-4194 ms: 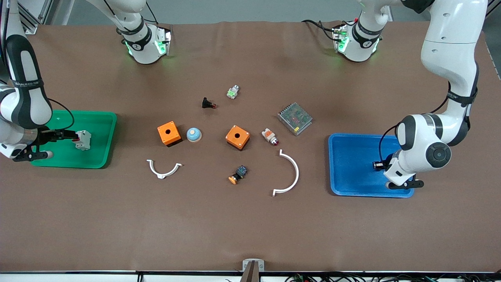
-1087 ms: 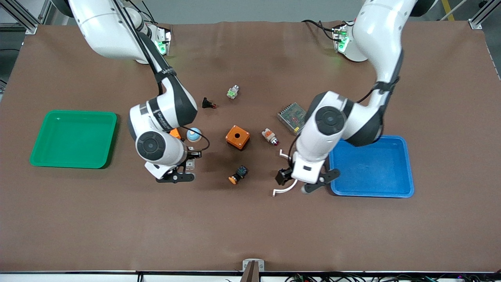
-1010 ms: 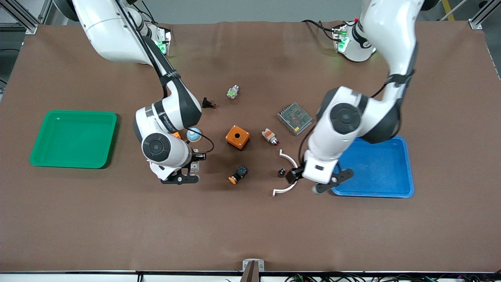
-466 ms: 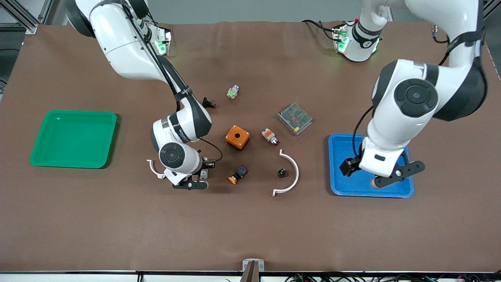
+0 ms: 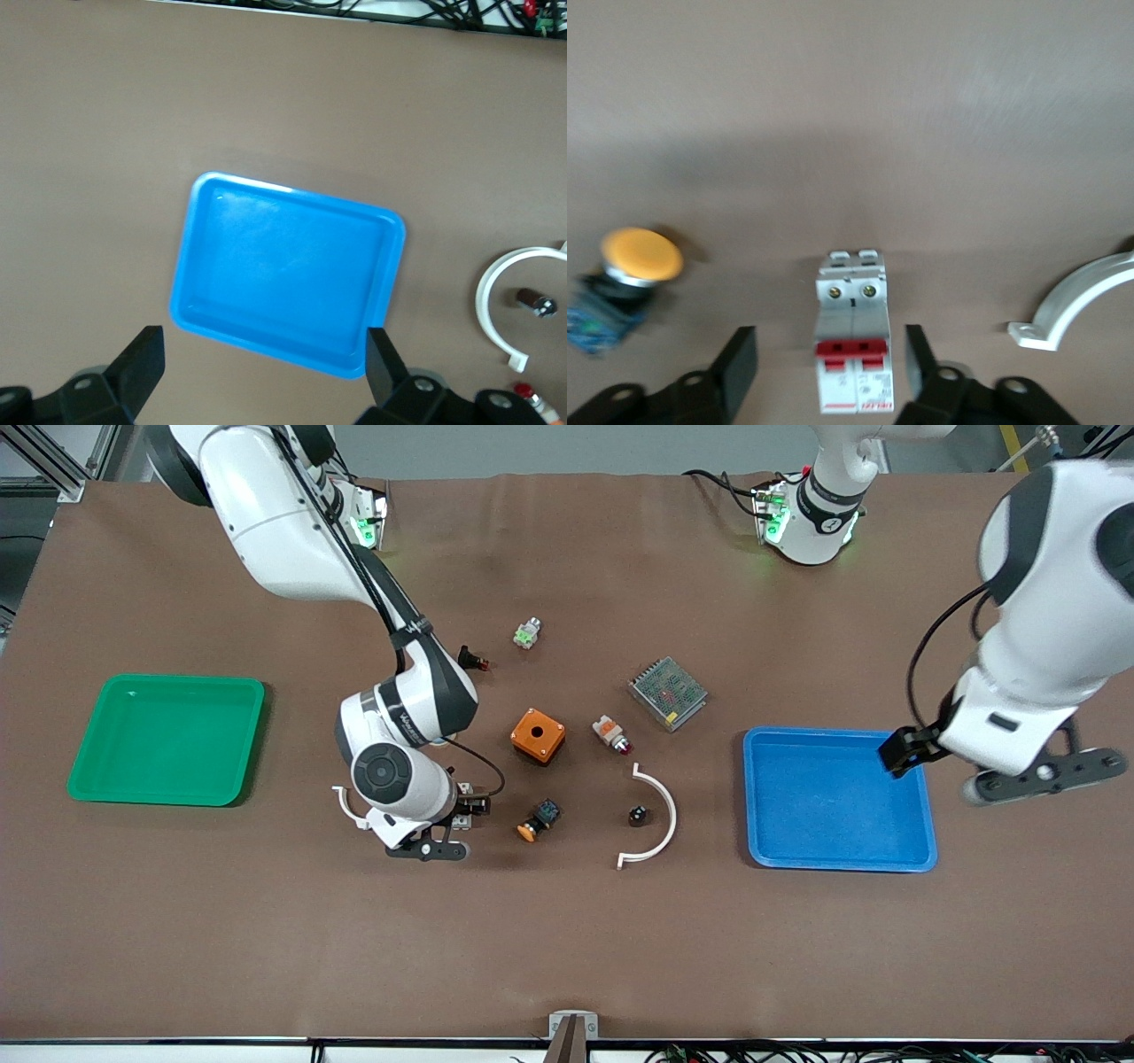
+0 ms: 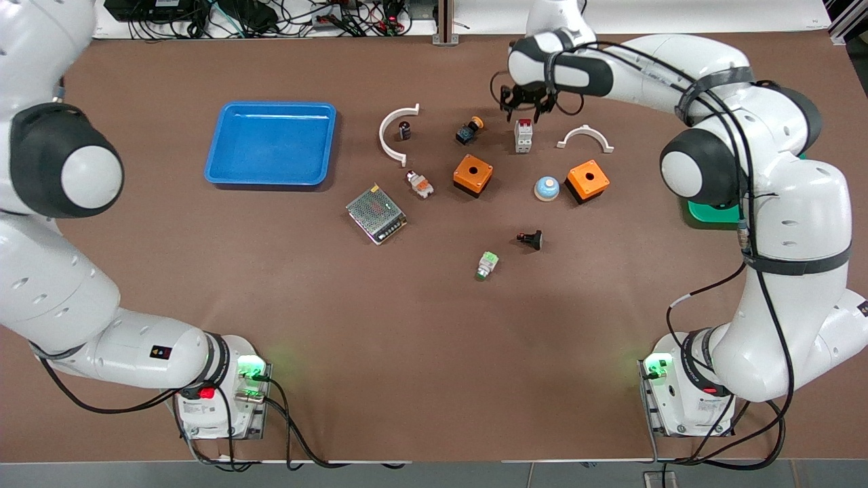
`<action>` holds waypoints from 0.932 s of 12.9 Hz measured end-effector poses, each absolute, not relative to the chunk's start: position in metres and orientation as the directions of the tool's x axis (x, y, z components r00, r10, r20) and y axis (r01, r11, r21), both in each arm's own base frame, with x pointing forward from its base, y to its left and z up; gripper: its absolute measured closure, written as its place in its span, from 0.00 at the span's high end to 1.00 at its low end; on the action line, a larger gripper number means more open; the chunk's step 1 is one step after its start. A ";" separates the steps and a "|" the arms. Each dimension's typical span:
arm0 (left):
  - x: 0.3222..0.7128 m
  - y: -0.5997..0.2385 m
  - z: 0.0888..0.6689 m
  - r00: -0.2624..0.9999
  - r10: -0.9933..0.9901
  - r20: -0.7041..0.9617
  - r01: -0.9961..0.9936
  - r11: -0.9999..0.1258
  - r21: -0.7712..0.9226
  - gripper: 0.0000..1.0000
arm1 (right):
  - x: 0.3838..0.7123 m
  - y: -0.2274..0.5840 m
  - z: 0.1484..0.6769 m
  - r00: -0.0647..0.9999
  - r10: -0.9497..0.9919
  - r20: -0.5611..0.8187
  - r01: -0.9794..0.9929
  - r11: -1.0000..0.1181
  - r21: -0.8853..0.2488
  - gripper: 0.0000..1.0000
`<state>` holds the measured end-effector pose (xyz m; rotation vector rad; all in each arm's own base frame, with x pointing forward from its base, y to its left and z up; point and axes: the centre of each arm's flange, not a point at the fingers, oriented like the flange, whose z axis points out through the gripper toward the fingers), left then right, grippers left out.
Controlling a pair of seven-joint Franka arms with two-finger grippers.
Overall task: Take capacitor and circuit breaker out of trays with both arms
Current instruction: 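Open the right gripper on the breaker while the left gripper withdraws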
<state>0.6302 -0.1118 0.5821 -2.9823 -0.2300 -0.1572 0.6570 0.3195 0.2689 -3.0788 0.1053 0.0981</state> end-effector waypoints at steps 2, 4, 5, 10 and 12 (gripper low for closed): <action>0.621 -0.092 0.599 0.986 0.138 0.099 0.149 -0.982 -0.119 1.00 | 0.668 0.306 0.332 0.996 -0.088 0.014 -0.087 -0.992 -0.088 1.00; 0.615 -0.068 0.609 0.988 0.133 0.077 0.140 -0.987 -0.085 1.00 | 0.673 0.279 0.394 0.991 -0.123 0.059 -0.116 -0.987 -0.107 1.00; 0.614 -0.054 0.612 0.991 0.116 0.070 0.122 -0.990 -0.077 1.00 | 0.674 0.260 0.418 0.988 -0.144 0.063 -0.137 -0.985 -0.105 1.00; 0.601 -0.028 0.615 0.996 0.082 0.026 0.082 -0.996 -0.018 1.00 | 0.665 0.117 0.508 0.997 -0.080 0.013 -0.080 -0.997 0.015 1.00; 0.587 -0.027 0.615 0.996 0.086 0.010 0.086 -0.996 -0.006 1.00 | 0.653 0.040 0.551 1.000 0.018 0.024 0.018 -1.000 0.013 1.00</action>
